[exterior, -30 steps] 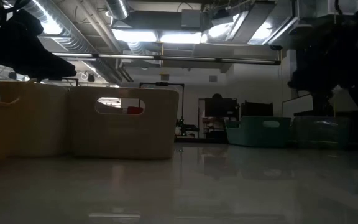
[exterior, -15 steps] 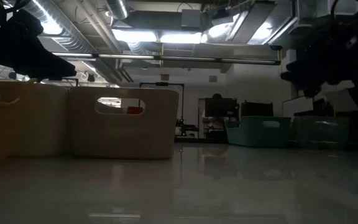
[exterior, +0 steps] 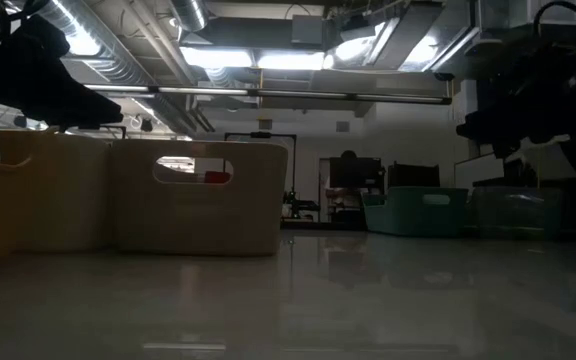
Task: Sort blocks
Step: Return to Home Position
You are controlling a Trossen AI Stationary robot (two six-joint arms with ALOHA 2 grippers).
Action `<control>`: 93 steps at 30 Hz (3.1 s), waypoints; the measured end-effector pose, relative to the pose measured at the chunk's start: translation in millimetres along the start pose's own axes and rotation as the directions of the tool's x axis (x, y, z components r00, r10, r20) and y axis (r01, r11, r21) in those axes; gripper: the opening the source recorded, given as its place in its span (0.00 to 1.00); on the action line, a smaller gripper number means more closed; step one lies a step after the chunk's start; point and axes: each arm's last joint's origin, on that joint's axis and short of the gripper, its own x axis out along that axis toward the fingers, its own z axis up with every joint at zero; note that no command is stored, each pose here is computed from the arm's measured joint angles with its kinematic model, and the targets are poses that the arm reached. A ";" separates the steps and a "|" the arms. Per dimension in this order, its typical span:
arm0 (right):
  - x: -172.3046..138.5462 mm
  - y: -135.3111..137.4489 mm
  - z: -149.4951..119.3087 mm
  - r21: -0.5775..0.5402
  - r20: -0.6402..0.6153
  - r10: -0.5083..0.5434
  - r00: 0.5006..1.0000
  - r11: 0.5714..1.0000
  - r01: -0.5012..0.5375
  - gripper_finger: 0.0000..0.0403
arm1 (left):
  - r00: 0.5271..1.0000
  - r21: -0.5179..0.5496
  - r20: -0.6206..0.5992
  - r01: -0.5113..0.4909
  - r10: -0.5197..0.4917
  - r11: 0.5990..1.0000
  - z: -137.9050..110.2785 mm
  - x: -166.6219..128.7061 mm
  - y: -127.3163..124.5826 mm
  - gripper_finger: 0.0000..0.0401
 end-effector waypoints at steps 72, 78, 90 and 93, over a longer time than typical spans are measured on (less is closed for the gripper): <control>-12.1 2.3 11.1 -0.011 0.162 -0.018 0.987 1.000 0.020 0.36 | 1.000 0.000 0.000 0.000 0.000 1.000 0.0 0.0 0.0 0.37; -12.1 2.3 11.1 -0.011 0.162 -0.018 0.987 1.000 0.020 0.36 | 1.000 0.000 0.000 0.000 0.000 1.000 0.0 0.0 0.0 0.37; -12.1 2.3 11.1 -0.011 0.162 -0.018 0.987 1.000 0.020 0.36 | 1.000 0.000 0.000 0.000 0.000 1.000 -0.1 0.0 0.0 0.37; -12.1 2.3 11.1 -0.011 0.162 -0.018 0.987 1.000 0.020 0.36 | 1.000 0.000 0.000 0.000 0.000 1.000 0.0 0.0 0.0 0.37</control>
